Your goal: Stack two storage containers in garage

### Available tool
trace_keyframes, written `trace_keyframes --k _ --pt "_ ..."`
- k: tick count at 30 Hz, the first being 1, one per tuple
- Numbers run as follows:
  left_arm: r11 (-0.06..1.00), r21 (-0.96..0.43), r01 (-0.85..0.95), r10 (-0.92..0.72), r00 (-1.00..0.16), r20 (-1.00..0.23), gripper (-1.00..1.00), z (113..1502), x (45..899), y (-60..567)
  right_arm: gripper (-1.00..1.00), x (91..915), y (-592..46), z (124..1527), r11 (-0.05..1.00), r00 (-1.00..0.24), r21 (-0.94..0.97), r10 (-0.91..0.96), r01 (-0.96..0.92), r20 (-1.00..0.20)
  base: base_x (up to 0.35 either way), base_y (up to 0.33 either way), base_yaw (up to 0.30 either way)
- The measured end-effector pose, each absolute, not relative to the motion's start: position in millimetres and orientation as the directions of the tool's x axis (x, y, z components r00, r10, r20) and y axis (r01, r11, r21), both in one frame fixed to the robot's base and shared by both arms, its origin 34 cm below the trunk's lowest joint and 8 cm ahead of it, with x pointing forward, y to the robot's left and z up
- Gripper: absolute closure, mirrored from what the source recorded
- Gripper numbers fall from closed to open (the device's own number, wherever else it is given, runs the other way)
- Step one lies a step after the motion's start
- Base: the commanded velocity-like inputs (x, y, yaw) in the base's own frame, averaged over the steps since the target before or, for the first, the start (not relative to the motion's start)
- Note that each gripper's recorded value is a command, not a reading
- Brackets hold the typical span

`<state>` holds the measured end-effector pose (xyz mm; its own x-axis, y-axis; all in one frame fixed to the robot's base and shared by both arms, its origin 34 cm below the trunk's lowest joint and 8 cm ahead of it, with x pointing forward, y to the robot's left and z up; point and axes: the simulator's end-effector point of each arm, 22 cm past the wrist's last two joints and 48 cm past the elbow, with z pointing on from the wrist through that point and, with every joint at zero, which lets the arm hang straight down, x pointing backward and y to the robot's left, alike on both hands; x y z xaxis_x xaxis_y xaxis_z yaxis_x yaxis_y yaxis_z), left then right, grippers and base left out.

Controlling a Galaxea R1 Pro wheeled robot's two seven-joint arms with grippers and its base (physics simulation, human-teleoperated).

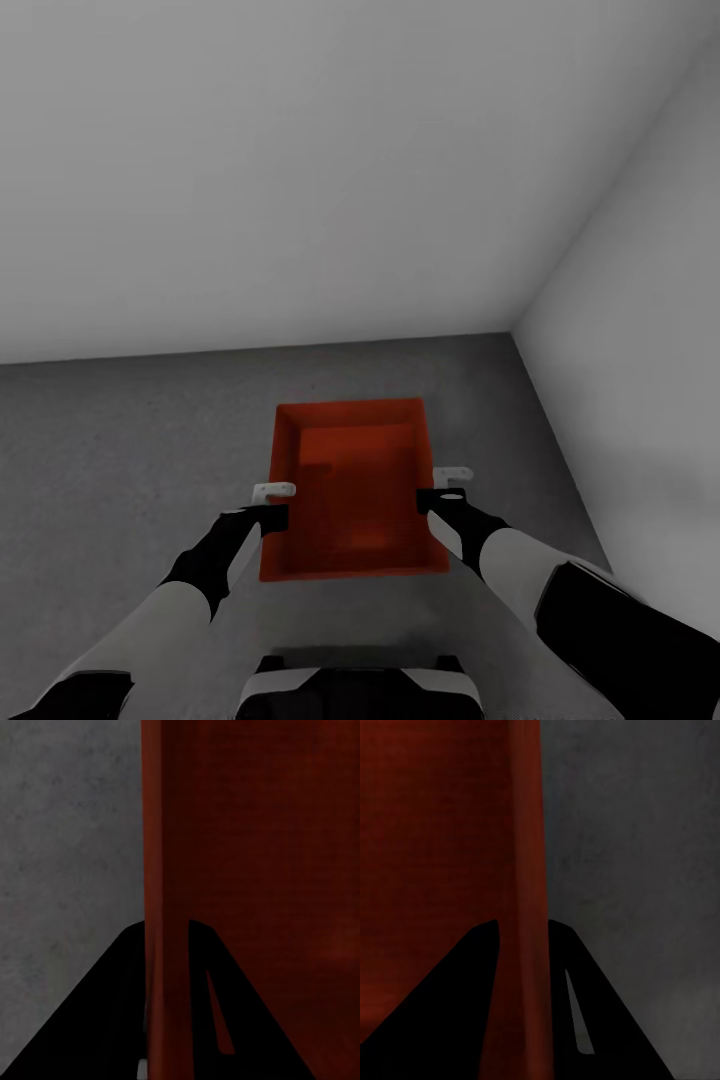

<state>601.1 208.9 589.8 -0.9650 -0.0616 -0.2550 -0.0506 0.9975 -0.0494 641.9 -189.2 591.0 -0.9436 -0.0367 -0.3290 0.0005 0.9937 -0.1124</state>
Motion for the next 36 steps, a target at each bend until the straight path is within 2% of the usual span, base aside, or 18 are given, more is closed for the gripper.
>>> trace_keyframes --k 36 --pt "0.997 -0.046 -0.053 -0.062 -0.978 -0.198 1.00 562 576 209 1.00 617 -189 561 0.994 -0.961 -0.112 -0.037 -0.006 -0.274 0.000 0.000 0.000"
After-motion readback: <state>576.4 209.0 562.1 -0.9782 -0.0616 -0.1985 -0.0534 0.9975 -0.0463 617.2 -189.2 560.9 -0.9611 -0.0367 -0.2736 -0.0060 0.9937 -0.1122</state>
